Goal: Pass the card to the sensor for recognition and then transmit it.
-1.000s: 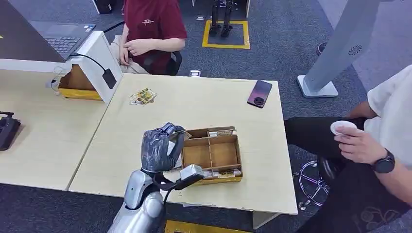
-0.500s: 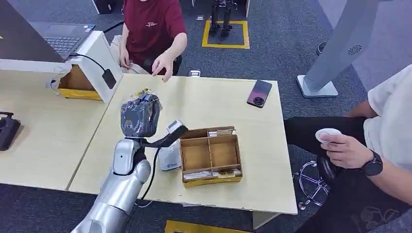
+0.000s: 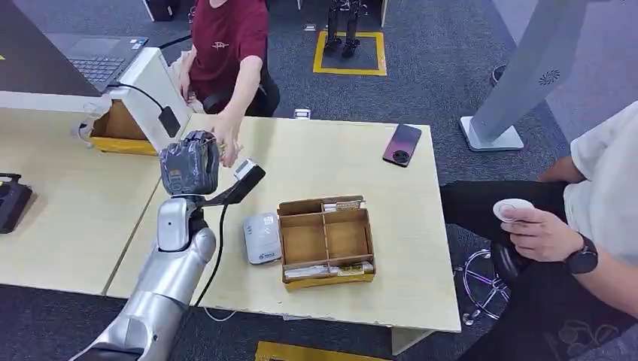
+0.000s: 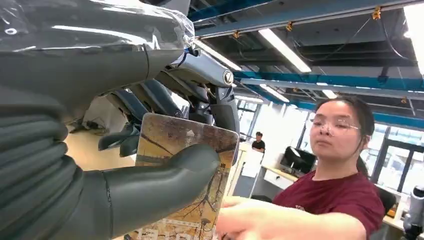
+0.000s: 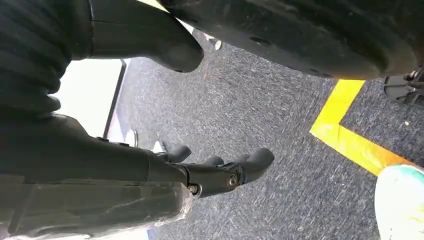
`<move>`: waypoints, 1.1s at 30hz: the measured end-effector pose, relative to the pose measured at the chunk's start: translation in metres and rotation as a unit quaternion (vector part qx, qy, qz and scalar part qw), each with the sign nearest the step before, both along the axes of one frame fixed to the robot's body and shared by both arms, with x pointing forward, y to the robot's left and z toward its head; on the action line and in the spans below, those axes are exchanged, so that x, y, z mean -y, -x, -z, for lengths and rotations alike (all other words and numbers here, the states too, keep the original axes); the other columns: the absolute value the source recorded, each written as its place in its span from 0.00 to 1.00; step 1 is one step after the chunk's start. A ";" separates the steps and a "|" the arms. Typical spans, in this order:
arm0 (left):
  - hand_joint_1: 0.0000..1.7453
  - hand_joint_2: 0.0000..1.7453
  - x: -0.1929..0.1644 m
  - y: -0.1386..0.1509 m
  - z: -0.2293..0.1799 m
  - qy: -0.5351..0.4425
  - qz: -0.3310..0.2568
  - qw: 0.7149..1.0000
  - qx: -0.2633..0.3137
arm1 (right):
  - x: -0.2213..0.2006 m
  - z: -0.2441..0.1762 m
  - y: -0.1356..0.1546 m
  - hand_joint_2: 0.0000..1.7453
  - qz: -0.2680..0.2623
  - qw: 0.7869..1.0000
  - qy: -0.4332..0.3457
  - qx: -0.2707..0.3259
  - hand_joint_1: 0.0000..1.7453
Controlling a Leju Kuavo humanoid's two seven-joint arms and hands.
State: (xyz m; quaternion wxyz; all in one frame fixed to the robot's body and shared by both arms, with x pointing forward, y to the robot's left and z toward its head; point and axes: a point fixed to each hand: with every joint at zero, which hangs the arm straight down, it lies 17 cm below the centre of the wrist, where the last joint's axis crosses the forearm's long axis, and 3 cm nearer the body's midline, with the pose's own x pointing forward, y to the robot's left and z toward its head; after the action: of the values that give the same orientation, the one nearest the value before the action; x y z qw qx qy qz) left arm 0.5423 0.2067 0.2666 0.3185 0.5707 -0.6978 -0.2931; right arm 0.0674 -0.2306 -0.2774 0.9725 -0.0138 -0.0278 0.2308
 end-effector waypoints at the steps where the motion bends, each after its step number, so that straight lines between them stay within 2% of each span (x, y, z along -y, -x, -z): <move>1: 1.00 1.00 0.000 0.000 0.000 0.000 0.000 1.000 0.000 | 0.000 0.000 0.000 1.00 0.000 1.000 0.000 0.000 0.00; 6: 0.98 1.00 0.000 -0.001 0.001 0.000 0.001 1.000 -0.001 | 0.000 0.000 -0.002 1.00 0.000 1.000 0.000 0.002 0.00; 7: 0.87 1.00 0.000 -0.001 0.001 0.001 0.002 1.000 -0.002 | 0.000 0.000 -0.003 1.00 0.000 1.000 0.000 0.003 0.00; 8: 0.69 1.00 0.000 -0.001 0.002 0.002 0.002 1.000 -0.003 | 0.000 0.000 -0.004 1.00 -0.001 1.000 0.000 0.004 0.00; 9: 0.69 1.00 0.000 -0.001 0.002 0.003 0.003 1.000 -0.003 | 0.000 -0.001 -0.005 1.00 -0.001 1.000 0.000 0.004 0.00; 10: 0.58 1.00 0.000 -0.001 0.003 0.004 0.003 1.000 -0.004 | 0.000 -0.001 -0.005 1.00 -0.001 1.000 0.000 0.004 0.00; 11: 0.00 1.00 0.000 -0.001 0.003 0.004 0.004 1.000 -0.005 | 0.000 -0.001 -0.006 1.00 0.000 1.000 0.000 0.005 0.00; 19: 0.00 1.00 -0.008 -0.002 0.004 0.006 -0.004 1.000 -0.006 | 0.000 -0.001 -0.006 1.00 0.000 1.000 0.000 0.005 0.00; 22: 0.00 1.00 -0.029 -0.002 0.005 0.011 -0.027 1.000 -0.005 | 0.000 -0.001 -0.006 1.00 -0.001 1.000 0.001 0.006 0.00; 28: 0.00 1.00 -0.111 0.010 0.007 0.016 -0.092 0.996 0.004 | 0.001 0.000 -0.004 1.00 -0.001 1.000 0.001 0.005 0.00; 33: 0.00 1.00 -0.136 0.016 0.006 0.014 -0.113 0.993 0.009 | 0.000 0.000 -0.004 1.00 0.000 1.000 0.001 0.005 0.00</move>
State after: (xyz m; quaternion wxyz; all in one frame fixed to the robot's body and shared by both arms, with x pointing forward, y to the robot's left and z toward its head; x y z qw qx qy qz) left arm 0.5259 0.3428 0.2607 0.3508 0.6442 -0.6357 -0.2403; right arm 0.0716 -0.2308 -0.2770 0.9723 -0.0155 -0.0328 0.2310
